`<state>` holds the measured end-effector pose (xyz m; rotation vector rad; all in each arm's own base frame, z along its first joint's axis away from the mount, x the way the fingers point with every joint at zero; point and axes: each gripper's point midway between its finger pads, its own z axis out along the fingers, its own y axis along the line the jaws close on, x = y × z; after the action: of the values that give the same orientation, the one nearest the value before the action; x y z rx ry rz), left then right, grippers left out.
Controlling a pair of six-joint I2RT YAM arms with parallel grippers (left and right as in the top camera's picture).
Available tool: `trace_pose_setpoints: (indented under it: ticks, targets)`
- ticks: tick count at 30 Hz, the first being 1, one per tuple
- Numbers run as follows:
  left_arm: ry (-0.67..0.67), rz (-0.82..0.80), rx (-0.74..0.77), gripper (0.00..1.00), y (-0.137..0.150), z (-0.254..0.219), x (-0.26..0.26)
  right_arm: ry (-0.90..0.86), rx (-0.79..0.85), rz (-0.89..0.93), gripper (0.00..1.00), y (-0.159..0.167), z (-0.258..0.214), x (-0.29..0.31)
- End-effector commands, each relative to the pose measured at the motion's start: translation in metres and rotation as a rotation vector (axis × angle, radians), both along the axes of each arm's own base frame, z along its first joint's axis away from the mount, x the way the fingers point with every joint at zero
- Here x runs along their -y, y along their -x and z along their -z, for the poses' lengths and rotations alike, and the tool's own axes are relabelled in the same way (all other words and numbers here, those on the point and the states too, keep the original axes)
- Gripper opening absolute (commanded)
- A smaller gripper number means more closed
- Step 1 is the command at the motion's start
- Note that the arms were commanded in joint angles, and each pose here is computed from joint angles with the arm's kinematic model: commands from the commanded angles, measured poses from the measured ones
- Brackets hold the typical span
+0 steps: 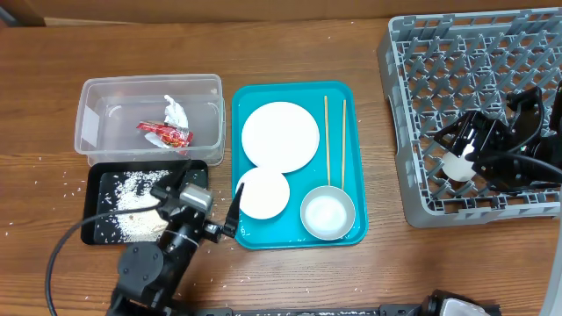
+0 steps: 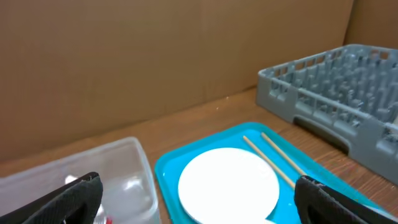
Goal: Sort waste into correct bins and load items into the dishwasher
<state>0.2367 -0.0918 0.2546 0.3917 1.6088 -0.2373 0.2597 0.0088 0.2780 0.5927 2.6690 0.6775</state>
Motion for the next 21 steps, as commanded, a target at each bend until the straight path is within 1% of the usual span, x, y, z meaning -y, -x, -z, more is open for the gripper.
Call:
trace_pose_setpoints:
  ticks: [1,10,14,16,21]
  targets:
    - [-0.010,-0.016,0.024,1.00,0.005,0.025,-0.008,0.003,0.026,-0.010,1.00,-0.002,-0.006,-0.001]
    - [0.001,-0.002,0.060,1.00,0.011,0.063,-0.009,0.004,0.026,-0.010,1.00,-0.002,-0.006,-0.001]
    - [0.006,-0.010,0.008,1.00,0.006,0.096,-0.009,0.003,0.026,-0.010,1.00,-0.002,-0.006,-0.002]
    - [0.010,-0.029,0.025,1.00,0.004,0.093,-0.012,0.003,0.026,-0.010,1.00,-0.002,-0.006,-0.001]
    - [0.006,-0.046,0.014,1.00,0.003,0.096,-0.016,0.003,0.026,-0.010,1.00,-0.002,-0.006,-0.001]
